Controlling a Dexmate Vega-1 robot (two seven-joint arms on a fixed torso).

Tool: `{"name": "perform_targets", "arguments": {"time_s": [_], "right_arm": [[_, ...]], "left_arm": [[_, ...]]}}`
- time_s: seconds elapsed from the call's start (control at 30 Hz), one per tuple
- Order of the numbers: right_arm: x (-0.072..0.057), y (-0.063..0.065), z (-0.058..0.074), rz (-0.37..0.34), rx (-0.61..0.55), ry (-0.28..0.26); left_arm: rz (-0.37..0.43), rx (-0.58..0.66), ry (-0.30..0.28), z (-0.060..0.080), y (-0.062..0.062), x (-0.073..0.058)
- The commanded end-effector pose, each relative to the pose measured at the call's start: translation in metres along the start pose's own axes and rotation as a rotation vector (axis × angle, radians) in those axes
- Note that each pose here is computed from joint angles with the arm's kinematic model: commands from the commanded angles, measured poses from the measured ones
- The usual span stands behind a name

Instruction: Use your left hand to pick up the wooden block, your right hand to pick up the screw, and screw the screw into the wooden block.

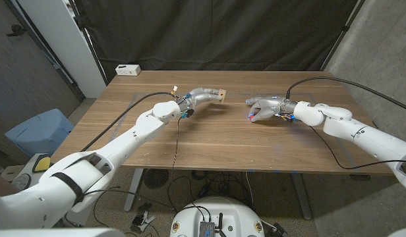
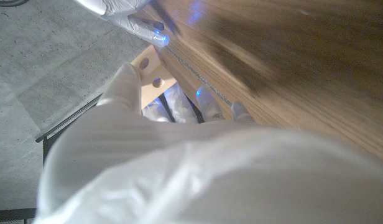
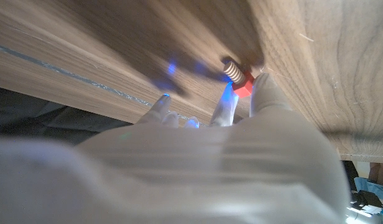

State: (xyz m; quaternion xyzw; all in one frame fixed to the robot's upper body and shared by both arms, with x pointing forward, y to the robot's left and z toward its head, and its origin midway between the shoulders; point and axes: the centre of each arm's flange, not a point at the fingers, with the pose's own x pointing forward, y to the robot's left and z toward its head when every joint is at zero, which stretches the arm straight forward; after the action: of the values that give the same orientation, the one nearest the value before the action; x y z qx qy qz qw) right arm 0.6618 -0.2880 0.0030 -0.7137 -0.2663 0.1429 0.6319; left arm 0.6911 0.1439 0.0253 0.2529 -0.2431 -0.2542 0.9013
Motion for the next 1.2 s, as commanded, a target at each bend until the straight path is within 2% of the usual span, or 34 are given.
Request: {"name": "perform_targets", "arguments": {"time_s": [0.03, 0.73, 1.2], "right_arm": [[-0.003, -0.001, -0.002, -0.017, 0.01, 0.01], [-0.007, -0.007, 0.0, -0.041, 0.022, 0.021], [-0.015, -0.016, 0.003, -0.064, 0.02, 0.028]], "left_arm": [[-0.01, -0.001, 0.001, -0.001, -0.002, 0.003], [-0.011, -0.002, 0.0, -0.005, -0.003, 0.003], [-0.021, -0.013, -0.002, -0.008, -0.008, 0.004]]}}
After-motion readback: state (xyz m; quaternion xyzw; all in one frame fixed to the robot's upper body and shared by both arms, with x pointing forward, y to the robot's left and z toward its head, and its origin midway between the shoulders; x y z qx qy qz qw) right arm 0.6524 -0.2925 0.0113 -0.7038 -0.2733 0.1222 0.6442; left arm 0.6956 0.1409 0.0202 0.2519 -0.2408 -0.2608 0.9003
